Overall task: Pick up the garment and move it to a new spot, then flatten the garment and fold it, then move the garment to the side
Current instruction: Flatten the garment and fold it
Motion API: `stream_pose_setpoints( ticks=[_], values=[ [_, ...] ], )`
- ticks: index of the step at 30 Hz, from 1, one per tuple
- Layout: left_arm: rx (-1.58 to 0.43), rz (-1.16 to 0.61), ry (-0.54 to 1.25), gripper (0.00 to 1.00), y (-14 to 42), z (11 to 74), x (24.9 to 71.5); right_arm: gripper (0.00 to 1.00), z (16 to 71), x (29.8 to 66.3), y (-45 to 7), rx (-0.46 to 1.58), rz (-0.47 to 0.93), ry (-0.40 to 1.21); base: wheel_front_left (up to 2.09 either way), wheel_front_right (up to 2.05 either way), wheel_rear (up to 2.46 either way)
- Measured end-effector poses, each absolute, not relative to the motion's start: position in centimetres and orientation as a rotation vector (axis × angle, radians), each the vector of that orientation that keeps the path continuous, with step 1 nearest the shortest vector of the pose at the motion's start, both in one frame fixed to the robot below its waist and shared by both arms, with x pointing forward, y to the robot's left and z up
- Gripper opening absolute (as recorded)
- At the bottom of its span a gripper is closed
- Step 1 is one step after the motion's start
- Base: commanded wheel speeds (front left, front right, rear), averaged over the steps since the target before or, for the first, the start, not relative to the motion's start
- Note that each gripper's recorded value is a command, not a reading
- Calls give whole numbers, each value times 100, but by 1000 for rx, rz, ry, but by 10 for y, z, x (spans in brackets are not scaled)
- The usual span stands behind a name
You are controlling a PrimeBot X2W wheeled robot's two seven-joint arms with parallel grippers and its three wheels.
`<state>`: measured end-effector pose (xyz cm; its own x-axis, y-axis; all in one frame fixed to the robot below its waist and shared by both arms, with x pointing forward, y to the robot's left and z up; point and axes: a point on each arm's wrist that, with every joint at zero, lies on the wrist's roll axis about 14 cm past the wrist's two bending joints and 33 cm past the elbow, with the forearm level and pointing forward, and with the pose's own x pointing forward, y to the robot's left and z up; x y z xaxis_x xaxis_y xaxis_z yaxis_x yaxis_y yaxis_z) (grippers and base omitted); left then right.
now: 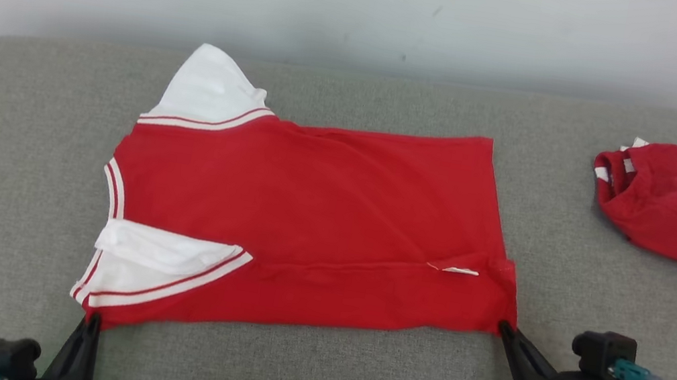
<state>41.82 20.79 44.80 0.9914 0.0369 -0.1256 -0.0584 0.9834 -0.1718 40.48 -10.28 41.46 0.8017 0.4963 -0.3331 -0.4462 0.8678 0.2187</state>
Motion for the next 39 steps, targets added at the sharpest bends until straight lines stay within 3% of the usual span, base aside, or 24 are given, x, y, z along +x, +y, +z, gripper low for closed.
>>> stream_pose_setpoints(
  ticks=[15, 22, 23, 24, 25, 26, 31, 39],
  values=[
    [-218, 93, 81, 0, 211, 453, 348, 0, 427, 344, -121, 195, 483, 390, 0, 0, 0],
    [-227, 114, 98, 0, 212, 446, 337, 0, 417, 323, -117, 244, 481, 451, 0, 0, 0],
    [-227, 116, 104, 1, 212, 445, 336, 6, 417, 323, -117, 246, 477, 449, 0, 0, 0],
    [-225, 115, 112, 39, 211, 442, 336, 60, 418, 324, -117, 245, 472, 444, 0, 0, 0],
    [-225, 117, 116, 63, 211, 441, 336, 100, 417, 324, -118, 233, 471, 441, 0, 0, 0],
    [-225, 118, 120, 100, 211, 440, 336, 100, 417, 325, -118, 230, 465, 438, 0, 0, 0],
    [-212, 124, 122, 100, 212, 440, 335, 100, 417, 326, -120, 250, 434, 425, 0, 0, 0],
    [-173, 145, -33, 100, 224, 487, 342, 100, 454, 345, -116, 279, 433, 244, 0, 0, 0]
  ],
)
